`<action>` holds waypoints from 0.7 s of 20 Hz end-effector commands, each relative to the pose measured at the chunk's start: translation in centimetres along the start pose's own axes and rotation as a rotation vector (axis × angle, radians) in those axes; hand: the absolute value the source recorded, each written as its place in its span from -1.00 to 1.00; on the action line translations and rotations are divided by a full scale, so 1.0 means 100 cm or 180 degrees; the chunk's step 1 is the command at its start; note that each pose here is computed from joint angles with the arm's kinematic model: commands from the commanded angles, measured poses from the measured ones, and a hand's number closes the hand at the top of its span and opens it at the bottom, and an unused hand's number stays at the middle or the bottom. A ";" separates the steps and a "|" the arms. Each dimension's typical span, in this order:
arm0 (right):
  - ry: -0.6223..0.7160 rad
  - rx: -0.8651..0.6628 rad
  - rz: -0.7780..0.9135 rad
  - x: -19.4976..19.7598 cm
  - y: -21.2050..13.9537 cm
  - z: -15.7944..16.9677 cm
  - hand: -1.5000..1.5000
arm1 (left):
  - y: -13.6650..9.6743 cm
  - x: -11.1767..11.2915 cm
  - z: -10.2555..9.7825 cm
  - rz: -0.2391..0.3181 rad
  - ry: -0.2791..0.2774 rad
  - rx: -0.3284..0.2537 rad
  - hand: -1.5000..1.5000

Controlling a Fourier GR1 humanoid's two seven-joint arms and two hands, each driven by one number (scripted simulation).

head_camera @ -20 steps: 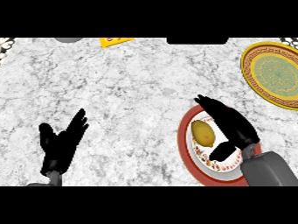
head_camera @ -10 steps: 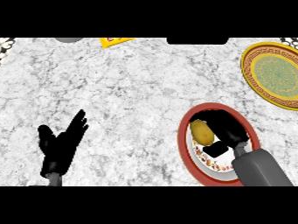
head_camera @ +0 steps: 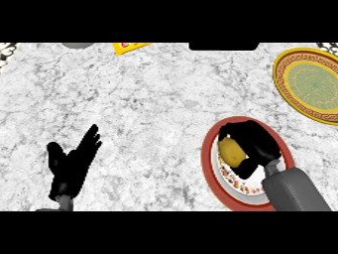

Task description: Pick the lemon from the plate and place it in the plate

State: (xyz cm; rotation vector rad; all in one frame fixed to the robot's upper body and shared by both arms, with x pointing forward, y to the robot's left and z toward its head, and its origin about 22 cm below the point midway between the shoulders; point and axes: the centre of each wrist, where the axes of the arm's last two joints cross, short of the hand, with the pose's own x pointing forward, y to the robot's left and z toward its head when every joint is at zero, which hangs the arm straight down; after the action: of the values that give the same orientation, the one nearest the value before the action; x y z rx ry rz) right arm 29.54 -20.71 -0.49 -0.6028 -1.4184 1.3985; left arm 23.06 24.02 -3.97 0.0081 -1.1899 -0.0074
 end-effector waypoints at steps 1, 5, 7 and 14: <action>-0.0143 -0.0565 -0.0208 0.008 -0.006 -0.002 1.00 | 0.012 0.001 -0.006 0.0010 -0.0024 0.0050 0.00; 0.1064 -0.1331 -0.0632 0.024 -0.048 -0.045 1.00 | -0.008 0.002 -0.002 -0.0025 -0.0040 -0.0025 0.00; 0.1781 -0.1662 -0.0772 0.011 -0.054 -0.046 1.00 | -0.003 0.004 -0.002 -0.0014 -0.0042 -0.0084 0.00; 0.2865 -0.2904 -0.0722 0.030 -0.109 -0.082 1.00 | -0.015 0.013 -0.007 -0.0090 -0.0095 -0.0219 0.00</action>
State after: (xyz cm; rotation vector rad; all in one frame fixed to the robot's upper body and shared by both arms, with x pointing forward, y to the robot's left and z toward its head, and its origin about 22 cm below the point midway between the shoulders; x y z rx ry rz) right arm 36.99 -18.10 6.67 -1.2543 -1.2847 0.3807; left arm 23.95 22.97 -3.26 -0.0225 -1.2155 -0.0517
